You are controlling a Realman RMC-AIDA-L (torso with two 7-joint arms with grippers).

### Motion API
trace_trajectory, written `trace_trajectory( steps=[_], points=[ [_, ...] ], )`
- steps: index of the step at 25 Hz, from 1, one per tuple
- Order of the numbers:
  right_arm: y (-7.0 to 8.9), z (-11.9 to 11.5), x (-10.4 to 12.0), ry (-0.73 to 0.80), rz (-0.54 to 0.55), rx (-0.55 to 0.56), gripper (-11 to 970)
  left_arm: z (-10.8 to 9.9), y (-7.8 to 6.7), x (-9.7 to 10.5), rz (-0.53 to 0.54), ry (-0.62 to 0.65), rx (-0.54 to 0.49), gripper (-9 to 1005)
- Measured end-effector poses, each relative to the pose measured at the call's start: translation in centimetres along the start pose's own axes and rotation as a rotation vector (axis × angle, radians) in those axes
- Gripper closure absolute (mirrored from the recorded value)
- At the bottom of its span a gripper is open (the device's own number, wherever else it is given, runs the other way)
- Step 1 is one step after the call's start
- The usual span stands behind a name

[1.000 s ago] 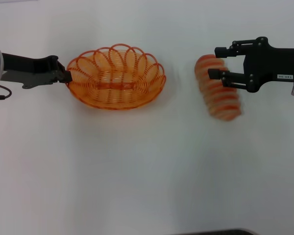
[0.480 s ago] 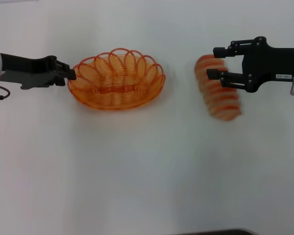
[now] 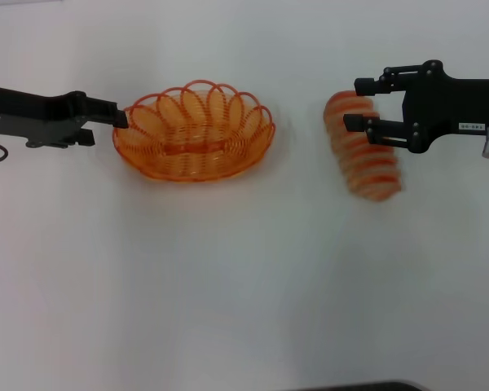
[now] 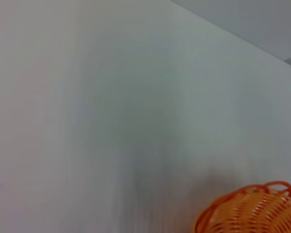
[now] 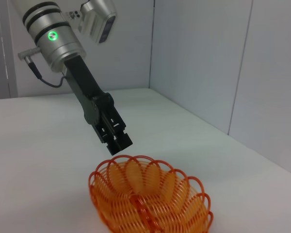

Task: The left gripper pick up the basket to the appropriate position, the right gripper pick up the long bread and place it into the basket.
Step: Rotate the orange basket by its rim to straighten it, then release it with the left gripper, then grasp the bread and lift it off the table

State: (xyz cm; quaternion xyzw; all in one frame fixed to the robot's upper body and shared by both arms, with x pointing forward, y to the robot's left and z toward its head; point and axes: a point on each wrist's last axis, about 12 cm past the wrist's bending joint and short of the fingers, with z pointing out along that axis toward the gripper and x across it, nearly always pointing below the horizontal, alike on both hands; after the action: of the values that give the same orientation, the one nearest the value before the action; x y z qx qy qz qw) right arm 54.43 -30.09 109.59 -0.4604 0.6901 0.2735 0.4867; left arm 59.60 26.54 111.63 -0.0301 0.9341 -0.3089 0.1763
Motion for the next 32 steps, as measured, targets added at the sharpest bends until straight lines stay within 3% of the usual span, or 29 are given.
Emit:
trace_trajectory(
  steps=[2, 11, 19, 25, 32],
  points=[
    [0.0, 0.0, 0.0, 0.000, 0.000, 0.000, 428, -0.1, 0.0, -0.1, 0.001, -0.001, -0.002, 322],
    [0.0, 0.0, 0.0, -0.001, 0.002, 0.001, 428, -0.9, -0.4, -0.6, 0.061, -0.027, 0.006, 324],
    [0.0, -0.2, 0.1, -0.009, 0.010, 0.011, 429, -2.2, -1.6, -1.4, 0.274, -0.119, 0.055, 326],
    [0.0, -0.2, 0.3, -0.009, 0.025, 0.023, 429, -3.8, -2.0, -1.0, 0.520, -0.283, 0.195, 328],
    [0.0, -0.3, 0.4, -0.015, 0.045, 0.031, 428, -5.1, -2.9, 0.4, 0.837, -0.330, 0.364, 329]
  ],
)
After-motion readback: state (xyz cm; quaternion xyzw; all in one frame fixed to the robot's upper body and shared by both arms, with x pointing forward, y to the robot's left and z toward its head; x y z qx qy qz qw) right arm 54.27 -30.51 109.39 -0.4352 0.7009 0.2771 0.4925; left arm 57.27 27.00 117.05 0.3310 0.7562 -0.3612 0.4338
